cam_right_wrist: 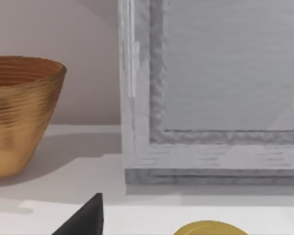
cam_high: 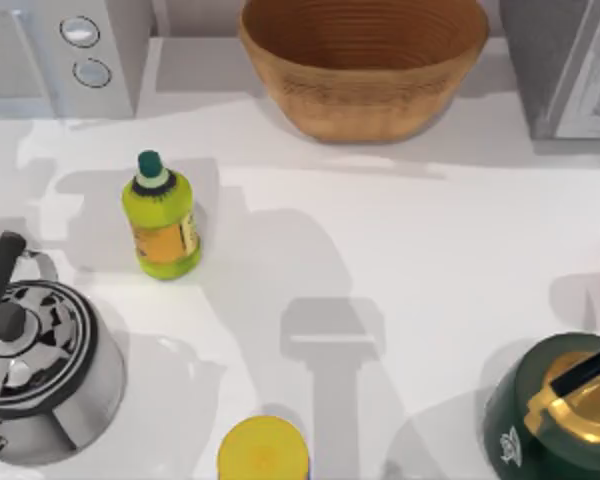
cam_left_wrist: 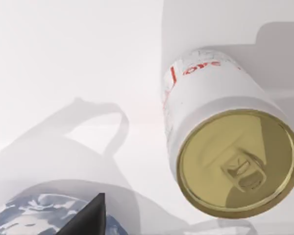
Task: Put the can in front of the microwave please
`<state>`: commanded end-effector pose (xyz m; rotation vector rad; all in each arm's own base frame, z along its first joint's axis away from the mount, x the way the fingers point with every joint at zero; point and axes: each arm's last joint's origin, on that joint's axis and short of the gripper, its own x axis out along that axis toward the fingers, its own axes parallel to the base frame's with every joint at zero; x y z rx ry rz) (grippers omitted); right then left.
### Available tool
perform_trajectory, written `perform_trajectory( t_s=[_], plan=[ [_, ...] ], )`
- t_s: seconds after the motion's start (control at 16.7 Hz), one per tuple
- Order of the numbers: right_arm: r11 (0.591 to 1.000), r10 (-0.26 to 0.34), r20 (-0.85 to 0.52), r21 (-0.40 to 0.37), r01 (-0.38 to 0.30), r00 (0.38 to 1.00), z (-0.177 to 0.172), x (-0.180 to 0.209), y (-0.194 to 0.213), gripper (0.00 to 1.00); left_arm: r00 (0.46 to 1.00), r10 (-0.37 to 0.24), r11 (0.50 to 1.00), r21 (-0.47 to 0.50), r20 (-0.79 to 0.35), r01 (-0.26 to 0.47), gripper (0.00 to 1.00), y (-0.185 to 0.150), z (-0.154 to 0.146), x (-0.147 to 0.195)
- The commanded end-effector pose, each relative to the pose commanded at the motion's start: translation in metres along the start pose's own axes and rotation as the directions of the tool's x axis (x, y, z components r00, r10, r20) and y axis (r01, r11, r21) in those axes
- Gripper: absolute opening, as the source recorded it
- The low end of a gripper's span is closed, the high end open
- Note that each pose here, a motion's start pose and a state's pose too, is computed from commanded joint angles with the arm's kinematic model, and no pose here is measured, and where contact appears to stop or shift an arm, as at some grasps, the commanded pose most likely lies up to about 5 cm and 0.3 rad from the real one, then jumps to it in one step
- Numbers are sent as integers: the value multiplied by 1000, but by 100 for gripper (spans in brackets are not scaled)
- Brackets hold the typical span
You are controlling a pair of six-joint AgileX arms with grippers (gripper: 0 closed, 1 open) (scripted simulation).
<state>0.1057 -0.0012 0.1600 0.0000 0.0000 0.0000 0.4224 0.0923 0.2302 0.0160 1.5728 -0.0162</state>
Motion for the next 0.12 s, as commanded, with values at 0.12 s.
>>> perform_trajectory(
  t_s=[0.12],
  plan=[
    [1000,0,0,0,0,1000,0,0,0,100,1000,1,1000,0,2,-1,100,0,-1,-8]
  ],
)
